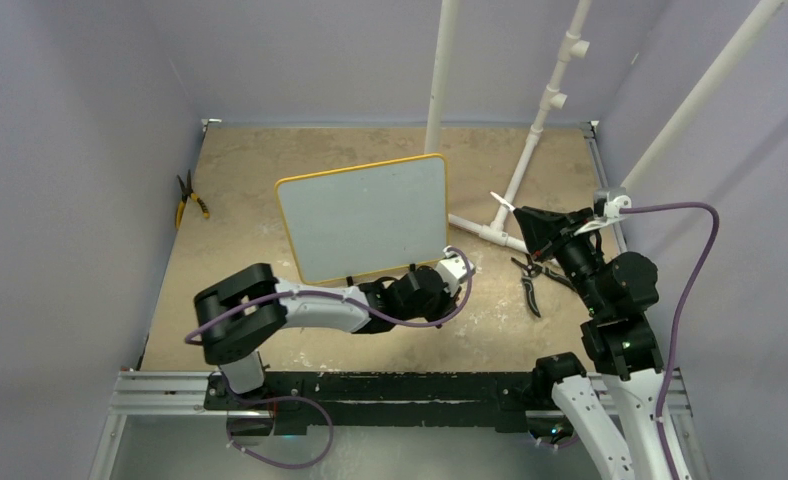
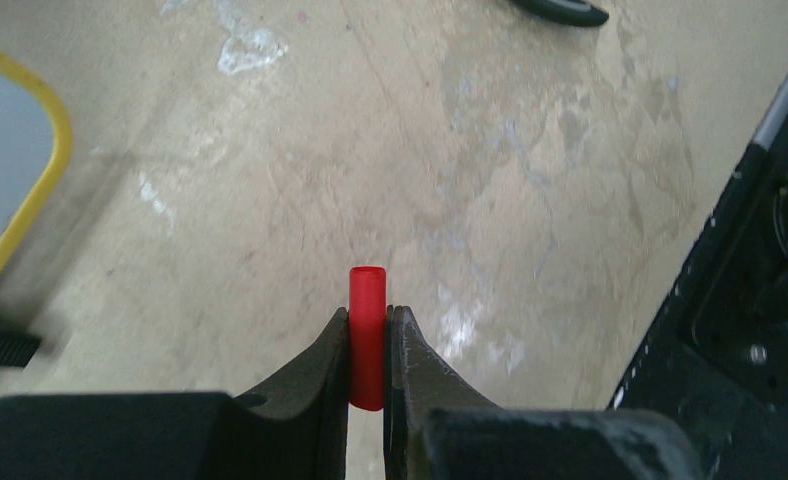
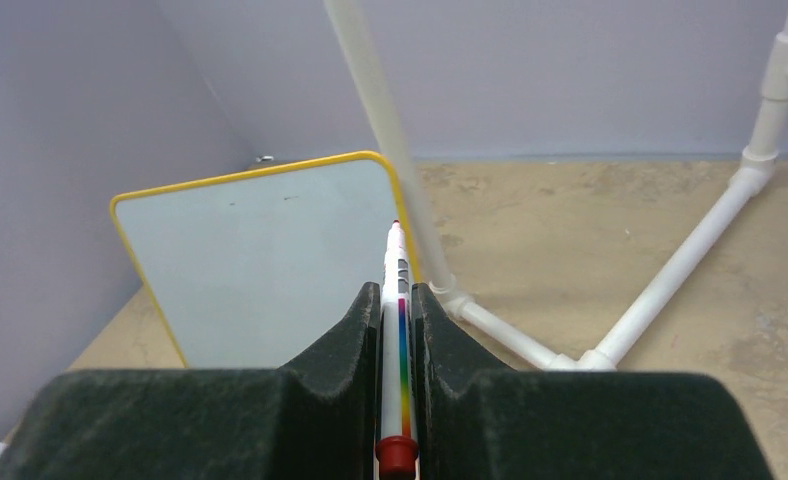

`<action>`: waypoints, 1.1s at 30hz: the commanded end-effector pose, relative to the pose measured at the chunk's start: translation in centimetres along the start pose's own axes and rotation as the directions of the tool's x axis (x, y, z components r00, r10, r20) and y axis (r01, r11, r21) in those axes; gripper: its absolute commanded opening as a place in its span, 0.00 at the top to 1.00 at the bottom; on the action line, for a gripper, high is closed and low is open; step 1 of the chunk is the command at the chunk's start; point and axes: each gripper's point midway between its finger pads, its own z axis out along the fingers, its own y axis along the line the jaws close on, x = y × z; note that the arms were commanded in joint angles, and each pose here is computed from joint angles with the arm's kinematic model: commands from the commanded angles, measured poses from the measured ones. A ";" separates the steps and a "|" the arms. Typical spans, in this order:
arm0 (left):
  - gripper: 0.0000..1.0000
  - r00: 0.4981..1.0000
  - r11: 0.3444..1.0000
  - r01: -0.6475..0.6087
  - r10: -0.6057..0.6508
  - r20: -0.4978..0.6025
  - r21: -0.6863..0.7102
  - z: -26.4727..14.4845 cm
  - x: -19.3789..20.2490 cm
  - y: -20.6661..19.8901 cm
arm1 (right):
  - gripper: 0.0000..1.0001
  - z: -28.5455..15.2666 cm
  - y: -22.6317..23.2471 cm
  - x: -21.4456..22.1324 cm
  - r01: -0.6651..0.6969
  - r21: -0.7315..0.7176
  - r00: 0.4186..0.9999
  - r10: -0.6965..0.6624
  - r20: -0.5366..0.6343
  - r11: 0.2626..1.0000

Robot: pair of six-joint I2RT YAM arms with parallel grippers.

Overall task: Write a sentence on the whiteboard
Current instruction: Place the pen cap at the center of the board.

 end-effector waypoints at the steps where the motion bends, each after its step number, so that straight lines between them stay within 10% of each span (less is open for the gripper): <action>1: 1.00 0.991 0.998 0.062 -0.062 0.117 0.006 3.7 -3.4 -1.8 | 1.00 0.0 -1.2 -1.9 -0.014 0.076 0.995 0.007 0.095 0.997; 11: 0.86 0.998 0.999 0.046 -0.046 0.048 -0.004 7.3 -0.1 -1.6 | 1.00 -0.1 -1.7 -1.4 -0.022 0.093 0.995 0.013 0.098 0.995; 21: 0.41 0.994 0.999 0.036 -0.038 0.099 0.023 5.5 -2.6 -1.9 | 1.00 0.2 -1.6 -1.4 -0.021 0.090 0.996 0.013 0.093 0.996; 33: 0.37 0.990 0.997 0.009 -0.020 0.139 0.080 -5.0 -9.4 1.3 | 1.00 0.6 -0.3 -1.4 0.009 0.005 0.995 -0.010 0.094 1.000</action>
